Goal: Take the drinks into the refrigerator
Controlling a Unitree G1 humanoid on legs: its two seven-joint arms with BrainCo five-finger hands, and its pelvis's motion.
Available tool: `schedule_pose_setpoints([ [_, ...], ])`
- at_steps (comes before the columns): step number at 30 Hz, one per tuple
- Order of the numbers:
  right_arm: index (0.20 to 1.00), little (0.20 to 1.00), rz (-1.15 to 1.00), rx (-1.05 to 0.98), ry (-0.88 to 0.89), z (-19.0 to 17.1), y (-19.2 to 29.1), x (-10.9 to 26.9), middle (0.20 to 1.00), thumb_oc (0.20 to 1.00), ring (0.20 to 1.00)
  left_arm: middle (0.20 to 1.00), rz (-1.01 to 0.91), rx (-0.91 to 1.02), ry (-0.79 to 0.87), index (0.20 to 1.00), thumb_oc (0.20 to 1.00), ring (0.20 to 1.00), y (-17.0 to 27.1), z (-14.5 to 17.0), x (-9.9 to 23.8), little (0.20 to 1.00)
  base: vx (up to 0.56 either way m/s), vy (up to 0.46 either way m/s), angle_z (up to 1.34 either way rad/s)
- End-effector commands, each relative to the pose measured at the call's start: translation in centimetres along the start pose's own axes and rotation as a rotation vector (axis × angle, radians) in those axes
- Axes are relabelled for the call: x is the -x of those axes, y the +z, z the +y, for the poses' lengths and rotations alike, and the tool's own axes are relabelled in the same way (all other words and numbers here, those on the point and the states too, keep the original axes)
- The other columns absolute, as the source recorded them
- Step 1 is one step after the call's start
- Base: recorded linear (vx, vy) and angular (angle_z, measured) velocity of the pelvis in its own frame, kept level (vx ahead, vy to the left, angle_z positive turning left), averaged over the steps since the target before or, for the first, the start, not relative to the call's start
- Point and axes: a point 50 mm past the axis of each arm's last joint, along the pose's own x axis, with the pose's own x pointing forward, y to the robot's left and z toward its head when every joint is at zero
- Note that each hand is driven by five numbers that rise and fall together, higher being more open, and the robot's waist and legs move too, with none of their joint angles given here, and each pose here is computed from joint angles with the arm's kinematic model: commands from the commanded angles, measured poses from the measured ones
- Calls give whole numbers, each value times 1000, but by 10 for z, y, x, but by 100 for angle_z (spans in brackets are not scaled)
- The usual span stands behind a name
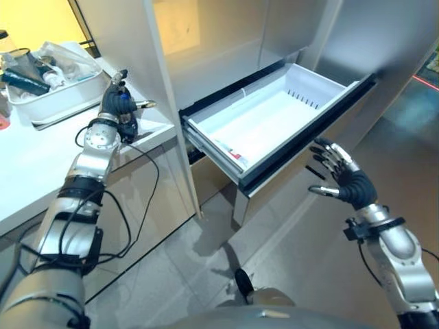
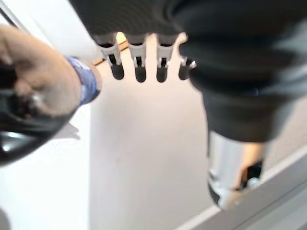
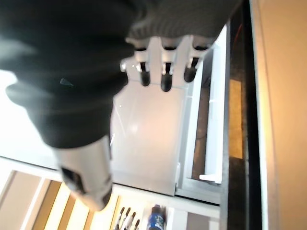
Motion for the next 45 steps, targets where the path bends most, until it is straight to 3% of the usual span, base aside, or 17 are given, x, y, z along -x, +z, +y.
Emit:
schedule_pose_setpoints([
  [1,1000,1000,-131,56,-1,-10,27,-3,1000,1000,1000,1000,-130,-185,110,1000,1000,1000,23,52,4,1000,44,-24,6],
  [8,1000,1000,-100,66,-28,-14,21,5,1000,1000,1000,1000,-126,-355,143,1000,1000,1000,19,73,14,1000,42,-4,17],
  [9,1000,1000,-92,75,-34,-16,20,8,1000,1000,1000,1000,-121,-525,146,1000,1000,1000,21,84,16,1000,20,4,12],
  [11,1000,1000,-81,79,-42,-17,17,11,1000,1000,1000,1000,-115,-677,131,1000,1000,1000,23,90,16,1000,27,13,11],
  [13,1000,1000,-82,77,-44,-17,17,10,1000,1000,1000,1000,-117,-679,132,1000,1000,1000,24,90,15,1000,1,1,16],
  [14,1000,1000,-80,83,-35,-17,17,12,1000,1000,1000,1000,-124,-874,123,1000,1000,1000,31,95,13,1000,13,9,20],
  [15,1000,1000,-79,86,-33,-17,18,13,1000,1000,1000,1000,-134,-945,123,1000,1000,1000,35,97,13,1000,15,9,18],
  [22,1000,1000,-66,97,-20,-17,18,16,1000,1000,1000,1000,-208,-1171,114,1000,1000,1000,56,98,12,1000,7,7,11],
  [23,1000,1000,-61,103,-10,-16,18,16,1000,1000,1000,1000,-229,-1282,125,1000,1000,1000,61,99,12,1000,2,9,3],
  [28,1000,1000,-63,91,-4,-14,18,16,1000,1000,1000,1000,-278,-1314,100,1000,1000,1000,67,89,11,1000,0,0,0],
  [31,1000,1000,-60,87,-5,-12,17,17,1000,1000,1000,1000,-258,-1165,88,1000,1000,1000,62,87,11,1000,0,0,0],
  [34,1000,1000,-52,84,-9,-12,15,17,1000,1000,1000,1000,-256,-1163,89,1000,1000,1000,61,87,11,1000,0,0,0],
  [40,1000,1000,-45,77,4,-12,14,19,1000,1000,1000,1000,-427,-1512,32,1000,1000,1000,76,70,11,1000,0,12,3],
  [45,1000,1000,-65,64,20,-10,16,18,1000,1000,1000,1000,-480,-1648,-31,1000,1000,1000,75,66,9,1000,5,17,5],
])
